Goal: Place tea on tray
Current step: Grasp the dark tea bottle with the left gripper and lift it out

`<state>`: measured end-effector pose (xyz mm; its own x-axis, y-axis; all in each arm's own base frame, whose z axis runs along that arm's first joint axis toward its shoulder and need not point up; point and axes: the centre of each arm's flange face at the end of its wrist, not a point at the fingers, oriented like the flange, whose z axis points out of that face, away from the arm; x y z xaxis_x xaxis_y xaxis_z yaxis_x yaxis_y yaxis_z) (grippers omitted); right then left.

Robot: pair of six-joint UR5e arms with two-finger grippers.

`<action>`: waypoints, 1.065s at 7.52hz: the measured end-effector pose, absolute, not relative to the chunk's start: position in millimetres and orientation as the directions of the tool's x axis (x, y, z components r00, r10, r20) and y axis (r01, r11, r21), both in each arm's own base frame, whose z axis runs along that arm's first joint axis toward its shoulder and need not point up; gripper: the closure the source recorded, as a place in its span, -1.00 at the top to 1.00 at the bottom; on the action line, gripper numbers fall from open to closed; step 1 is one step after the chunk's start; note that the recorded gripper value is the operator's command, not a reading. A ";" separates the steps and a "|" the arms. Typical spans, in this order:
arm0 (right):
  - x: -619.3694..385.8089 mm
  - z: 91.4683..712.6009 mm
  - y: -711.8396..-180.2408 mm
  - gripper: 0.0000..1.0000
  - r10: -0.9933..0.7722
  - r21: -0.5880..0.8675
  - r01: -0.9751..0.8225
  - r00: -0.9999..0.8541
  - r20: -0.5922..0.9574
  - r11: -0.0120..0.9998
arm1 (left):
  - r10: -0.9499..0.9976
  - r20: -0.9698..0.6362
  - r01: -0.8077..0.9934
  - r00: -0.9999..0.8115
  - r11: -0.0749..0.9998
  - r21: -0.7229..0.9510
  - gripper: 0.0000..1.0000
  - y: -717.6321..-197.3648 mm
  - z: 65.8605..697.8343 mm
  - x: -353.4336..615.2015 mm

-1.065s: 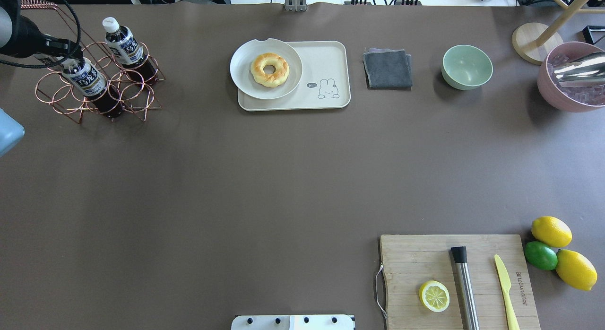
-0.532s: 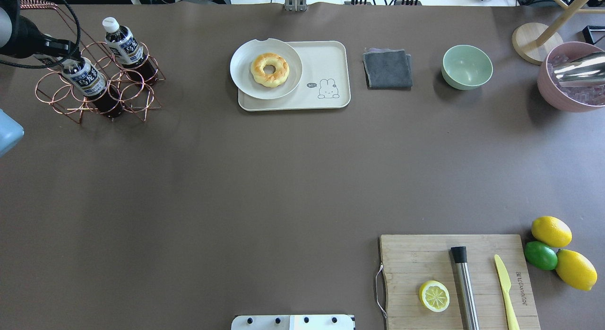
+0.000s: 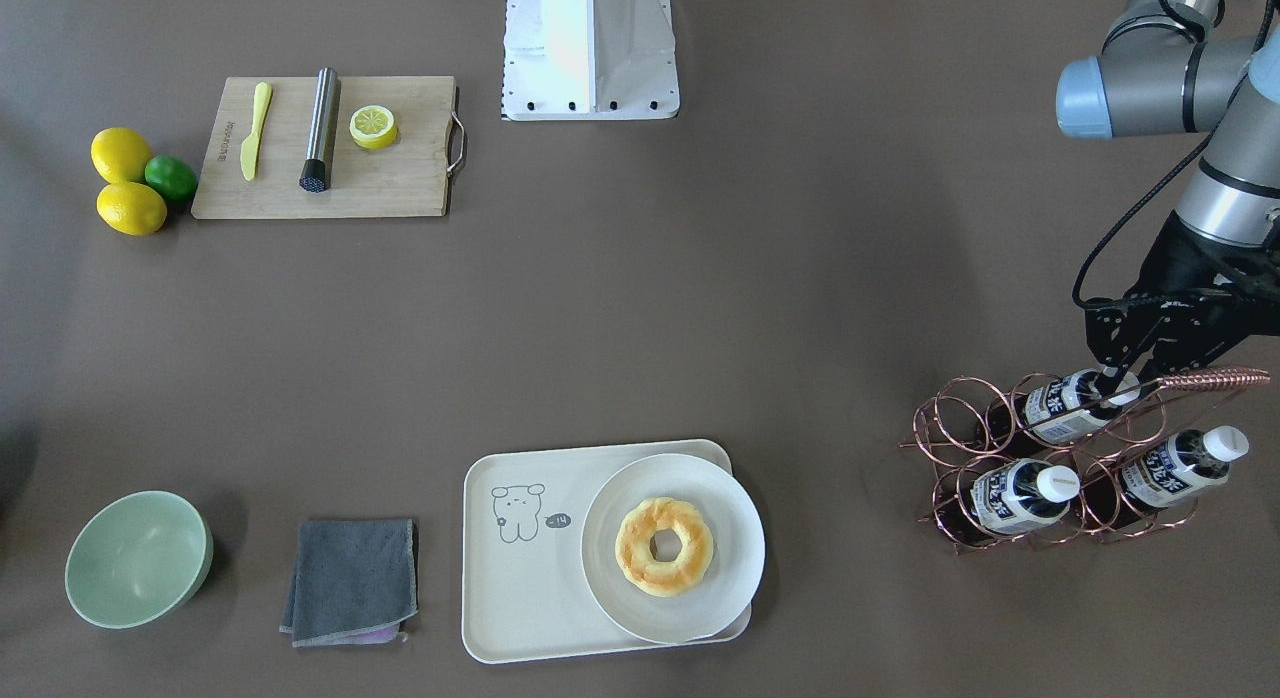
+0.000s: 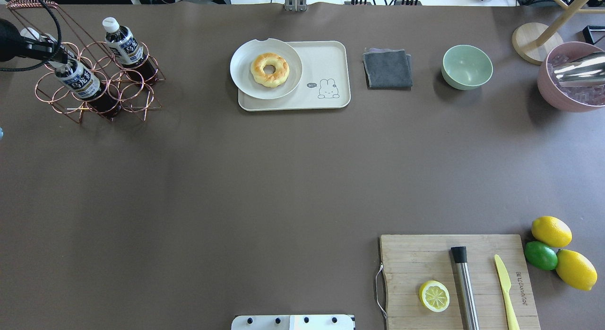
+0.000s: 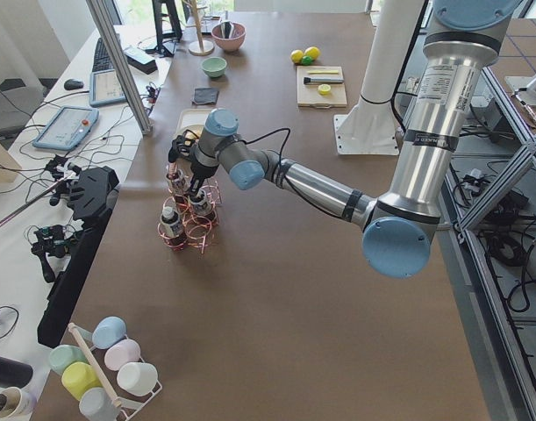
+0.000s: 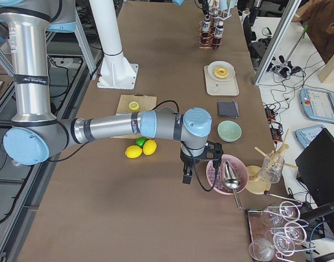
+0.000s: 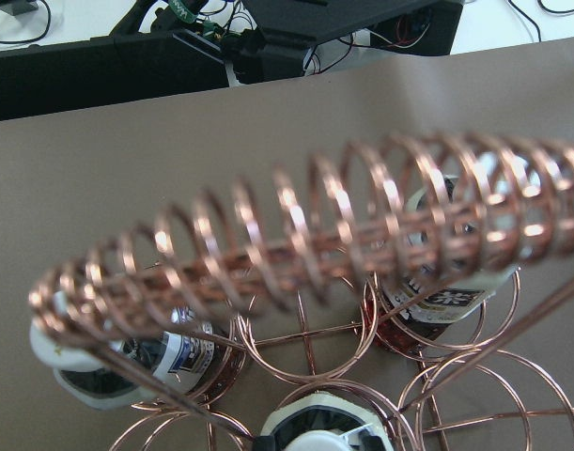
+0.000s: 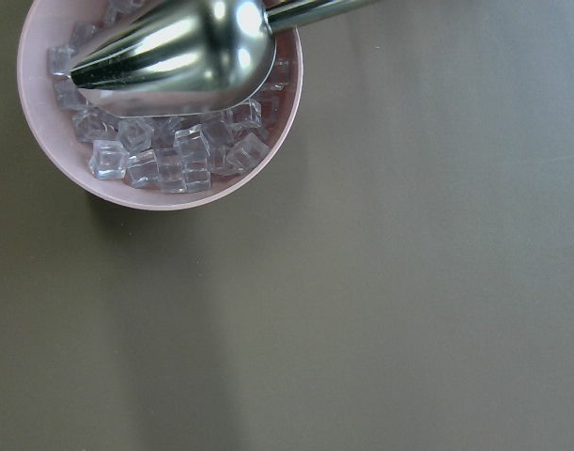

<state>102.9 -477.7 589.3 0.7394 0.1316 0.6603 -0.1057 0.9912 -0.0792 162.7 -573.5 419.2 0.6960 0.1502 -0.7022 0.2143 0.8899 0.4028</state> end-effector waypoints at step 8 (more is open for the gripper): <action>102.6 588.2 -478.0 1.00 0.134 -0.080 -0.108 0.733 0.667 0.991 | 0.177 -0.707 0.289 0.685 0.824 0.487 -1.00 -550.0 346.6 89.4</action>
<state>102.6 -478.0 588.2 0.7332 0.1343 0.6666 -0.1085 0.9909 -0.0803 89.4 -550.0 346.6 0.6849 0.1773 -0.7067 0.2888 0.8244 0.4867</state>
